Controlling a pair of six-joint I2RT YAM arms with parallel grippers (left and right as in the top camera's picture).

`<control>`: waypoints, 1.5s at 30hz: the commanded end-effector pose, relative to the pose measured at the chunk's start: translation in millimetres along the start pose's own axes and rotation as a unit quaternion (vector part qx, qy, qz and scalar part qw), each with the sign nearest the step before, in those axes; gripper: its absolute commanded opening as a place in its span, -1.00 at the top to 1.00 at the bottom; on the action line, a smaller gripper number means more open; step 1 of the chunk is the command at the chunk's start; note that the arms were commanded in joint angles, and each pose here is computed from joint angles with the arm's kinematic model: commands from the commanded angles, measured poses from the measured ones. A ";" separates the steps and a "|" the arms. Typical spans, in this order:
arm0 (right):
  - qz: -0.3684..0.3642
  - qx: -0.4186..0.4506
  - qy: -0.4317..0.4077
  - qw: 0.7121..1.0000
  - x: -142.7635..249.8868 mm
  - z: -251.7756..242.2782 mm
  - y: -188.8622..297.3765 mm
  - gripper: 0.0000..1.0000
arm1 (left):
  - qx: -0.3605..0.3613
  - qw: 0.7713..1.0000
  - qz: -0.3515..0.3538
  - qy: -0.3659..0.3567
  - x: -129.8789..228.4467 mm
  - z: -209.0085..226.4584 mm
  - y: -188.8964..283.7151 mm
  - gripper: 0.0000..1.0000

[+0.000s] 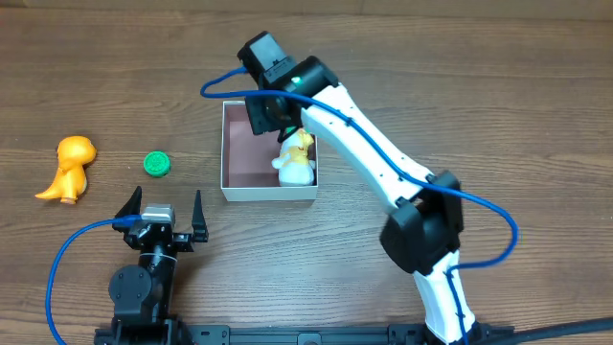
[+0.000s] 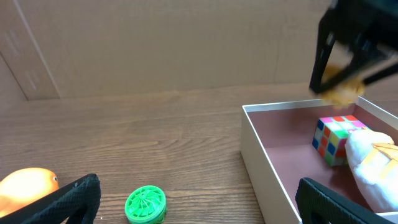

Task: Pack container
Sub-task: 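Lift the yellow lid and carry it left over the box, then lower the yellow lid into the box's back left corner and open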

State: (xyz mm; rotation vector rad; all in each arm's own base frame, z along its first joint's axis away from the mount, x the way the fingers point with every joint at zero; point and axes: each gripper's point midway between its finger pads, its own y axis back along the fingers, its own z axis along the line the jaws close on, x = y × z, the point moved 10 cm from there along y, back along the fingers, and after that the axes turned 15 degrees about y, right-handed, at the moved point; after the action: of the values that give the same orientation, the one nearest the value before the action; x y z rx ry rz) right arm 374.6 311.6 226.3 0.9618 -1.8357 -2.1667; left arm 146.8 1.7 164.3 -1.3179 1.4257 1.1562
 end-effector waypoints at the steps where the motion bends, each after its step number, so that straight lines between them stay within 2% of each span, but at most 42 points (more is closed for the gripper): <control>1: 0.009 0.010 -0.002 1.000 -1.4 -3.1 -15.9 0.20 | 0.003 1.000 0.001 -0.007 0.8 0.3 0.0 -1.00; 19: -0.007 0.016 0.002 1.000 -6.5 -3.8 -30.5 0.18 | 0.003 1.000 0.001 -0.007 0.8 0.3 0.0 -1.00; 23: -0.003 0.019 0.001 1.000 -5.6 -4.4 -36.7 0.09 | 0.003 1.000 0.001 -0.007 0.8 0.3 0.0 -1.00; 36: 0.033 0.022 0.006 0.999 3.2 -5.6 -69.2 0.08 | 0.003 1.000 0.001 -0.007 0.8 0.3 0.0 -1.00; 45: 0.022 0.044 0.013 0.999 0.1 -10.0 -69.6 0.08 | 0.003 1.000 0.001 -0.007 0.8 0.3 0.0 -1.00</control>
State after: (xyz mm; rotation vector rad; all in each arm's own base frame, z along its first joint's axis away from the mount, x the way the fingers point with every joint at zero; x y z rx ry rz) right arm 394.8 323.5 160.2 0.9320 -1.9014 -2.0701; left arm 146.8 1.7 164.3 -1.3179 1.4257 1.1562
